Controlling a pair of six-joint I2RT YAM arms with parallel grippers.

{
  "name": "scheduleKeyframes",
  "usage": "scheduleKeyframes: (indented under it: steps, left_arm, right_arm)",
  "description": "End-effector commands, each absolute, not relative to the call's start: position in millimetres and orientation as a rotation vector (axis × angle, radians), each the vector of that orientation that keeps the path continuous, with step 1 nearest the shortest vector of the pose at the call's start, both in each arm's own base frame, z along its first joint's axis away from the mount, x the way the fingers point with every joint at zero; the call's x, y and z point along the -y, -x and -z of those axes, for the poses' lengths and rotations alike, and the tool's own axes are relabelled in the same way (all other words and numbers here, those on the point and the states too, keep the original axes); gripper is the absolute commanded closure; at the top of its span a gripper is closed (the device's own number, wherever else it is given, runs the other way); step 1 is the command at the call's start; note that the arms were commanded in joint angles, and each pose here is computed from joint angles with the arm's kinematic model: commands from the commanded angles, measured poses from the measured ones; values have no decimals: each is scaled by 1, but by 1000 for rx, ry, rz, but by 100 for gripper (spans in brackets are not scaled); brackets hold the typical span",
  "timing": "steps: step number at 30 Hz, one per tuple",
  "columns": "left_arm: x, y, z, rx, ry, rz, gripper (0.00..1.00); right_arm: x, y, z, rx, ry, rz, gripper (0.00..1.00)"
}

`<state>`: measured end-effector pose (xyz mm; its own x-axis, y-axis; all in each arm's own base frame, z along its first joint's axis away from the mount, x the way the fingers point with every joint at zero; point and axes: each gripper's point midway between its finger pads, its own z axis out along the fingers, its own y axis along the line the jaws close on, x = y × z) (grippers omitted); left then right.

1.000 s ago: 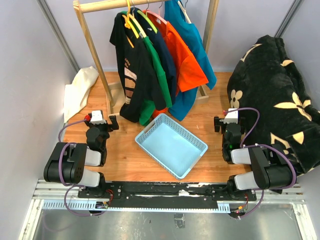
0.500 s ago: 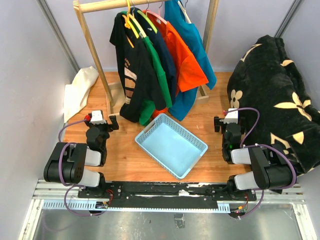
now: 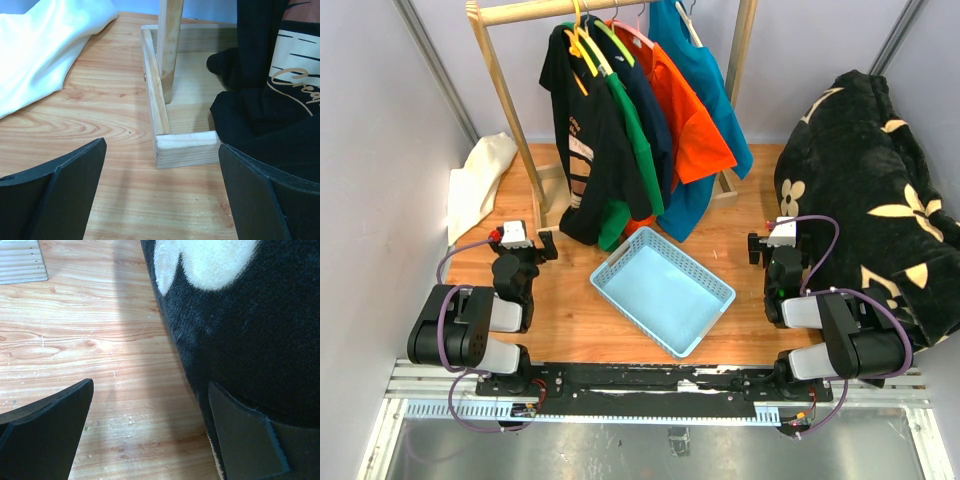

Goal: Remove the t-shirt from the hanger
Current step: Pick up the hanger from the clothesline.

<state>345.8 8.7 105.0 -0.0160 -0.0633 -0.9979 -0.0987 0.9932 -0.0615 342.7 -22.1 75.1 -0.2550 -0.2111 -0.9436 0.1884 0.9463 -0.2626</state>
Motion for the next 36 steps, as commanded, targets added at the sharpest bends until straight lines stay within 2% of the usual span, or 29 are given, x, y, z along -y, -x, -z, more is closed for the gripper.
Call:
scheduleKeyframes:
  steps: [1,14,22,27,36]
  left_arm:
    - [-10,-351,-114,-1559,114,-38,0]
    - [-8,-350,-116,-1553,100,-28,0]
    - [17,-337,-137,-1528,-51,60,0]
    - [4,-347,-158,-1638,59,31,0]
    - [18,-333,-257,-1499,252,266,0]
  right_arm:
    - [36,-344,-74,-1801,-53,404,2]
    - [28,-343,-79,-1779,5,366,2]
    - [5,-349,-102,-1834,152,300,2]
    - [3,-348,-142,-1978,15,241,2]
    - [-35,-353,-236,-1862,-13,-53,2]
